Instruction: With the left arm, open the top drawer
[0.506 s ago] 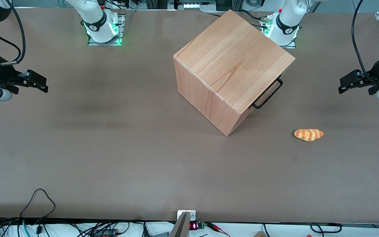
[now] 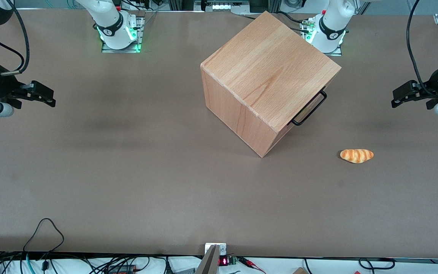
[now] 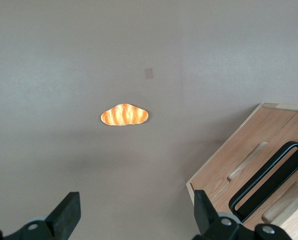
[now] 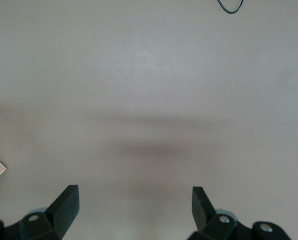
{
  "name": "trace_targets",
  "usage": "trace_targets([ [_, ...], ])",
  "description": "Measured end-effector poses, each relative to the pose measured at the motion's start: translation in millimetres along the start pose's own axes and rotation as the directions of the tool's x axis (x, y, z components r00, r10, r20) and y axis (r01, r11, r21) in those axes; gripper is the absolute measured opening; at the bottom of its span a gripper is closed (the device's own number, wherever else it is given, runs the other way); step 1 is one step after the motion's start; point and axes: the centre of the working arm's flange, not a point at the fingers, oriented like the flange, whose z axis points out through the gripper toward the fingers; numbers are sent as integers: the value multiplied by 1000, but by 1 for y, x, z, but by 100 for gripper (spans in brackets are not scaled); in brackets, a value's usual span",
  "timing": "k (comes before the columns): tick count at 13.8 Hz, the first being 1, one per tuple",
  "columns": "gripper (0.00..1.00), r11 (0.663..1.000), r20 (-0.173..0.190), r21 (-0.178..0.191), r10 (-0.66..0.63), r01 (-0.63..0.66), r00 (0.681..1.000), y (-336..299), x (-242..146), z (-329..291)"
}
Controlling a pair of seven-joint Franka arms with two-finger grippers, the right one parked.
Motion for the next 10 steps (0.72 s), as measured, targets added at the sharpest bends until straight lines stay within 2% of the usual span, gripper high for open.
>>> trace_targets([
  [6, 100, 1000, 10, 0, 2, -2, 1000, 1, 1, 4],
  [10, 100, 1000, 31, 4, 16, -16, 999, 11, 9, 20],
])
